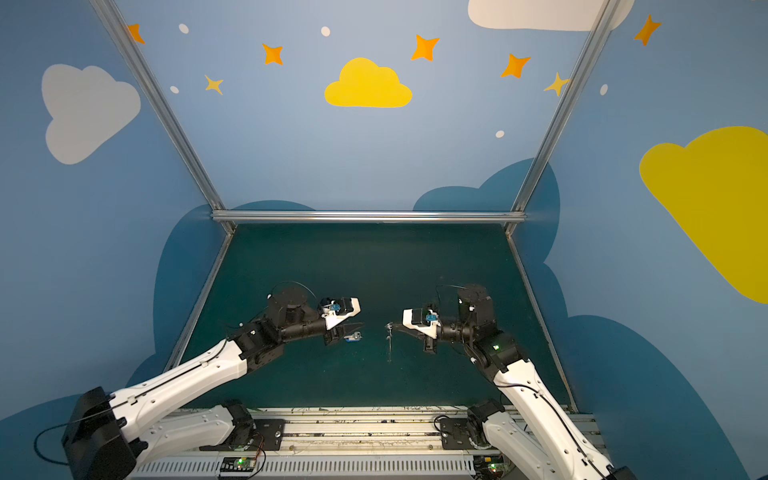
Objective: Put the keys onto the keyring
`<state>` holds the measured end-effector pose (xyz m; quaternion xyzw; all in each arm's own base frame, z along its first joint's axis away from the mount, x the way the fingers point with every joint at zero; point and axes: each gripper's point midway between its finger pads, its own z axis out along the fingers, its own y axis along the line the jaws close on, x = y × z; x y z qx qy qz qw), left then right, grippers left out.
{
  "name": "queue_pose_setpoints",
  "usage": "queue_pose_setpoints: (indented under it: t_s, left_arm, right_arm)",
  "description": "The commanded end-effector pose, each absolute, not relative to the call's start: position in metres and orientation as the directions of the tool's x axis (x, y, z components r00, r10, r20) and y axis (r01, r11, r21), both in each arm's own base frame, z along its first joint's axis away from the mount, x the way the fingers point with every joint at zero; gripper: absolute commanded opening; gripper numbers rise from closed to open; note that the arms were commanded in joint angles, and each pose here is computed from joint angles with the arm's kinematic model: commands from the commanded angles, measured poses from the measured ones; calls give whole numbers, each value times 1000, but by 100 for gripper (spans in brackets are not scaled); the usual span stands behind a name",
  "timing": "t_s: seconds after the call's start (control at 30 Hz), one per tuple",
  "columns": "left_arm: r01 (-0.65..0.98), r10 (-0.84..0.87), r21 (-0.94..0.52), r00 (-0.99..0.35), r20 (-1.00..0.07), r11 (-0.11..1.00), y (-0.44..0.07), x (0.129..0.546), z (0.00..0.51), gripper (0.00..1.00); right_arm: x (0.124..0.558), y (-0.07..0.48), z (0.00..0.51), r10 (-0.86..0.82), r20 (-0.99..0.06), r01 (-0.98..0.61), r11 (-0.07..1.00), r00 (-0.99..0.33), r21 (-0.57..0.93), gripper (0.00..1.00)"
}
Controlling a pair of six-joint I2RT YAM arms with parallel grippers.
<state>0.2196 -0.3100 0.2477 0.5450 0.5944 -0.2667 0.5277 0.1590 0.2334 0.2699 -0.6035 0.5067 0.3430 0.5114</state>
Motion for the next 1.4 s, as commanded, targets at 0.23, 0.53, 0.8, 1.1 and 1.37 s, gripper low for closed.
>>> queue_pose_setpoints:
  t_s: [0.23,0.53,0.8,1.1,1.37]
  left_arm:
    - [963,266,245,209,-941,109,-338,201,273,41]
    - [972,260,231,216,-941,30,-345,187,276,40]
    - [975,267,221,213,-940,-1,-353,186,274,33]
    - [973,263,229,224,-938,-14,-359,187,276,27]
    - [971,253,238,236,-938,-24,-363,186,280,20]
  right_arm:
    - [154,237,292,-202,-940,-958,20,275,-284,0]
    - [154,238,291,-200,-941,-960,13,272,-280,0]
    - [153,238,291,-199,-940,-959,12,275,-283,0]
    - [152,239,289,-200,-941,-960,8,273,-280,0]
    - [152,239,287,-203,-940,-960,10,274,-281,0]
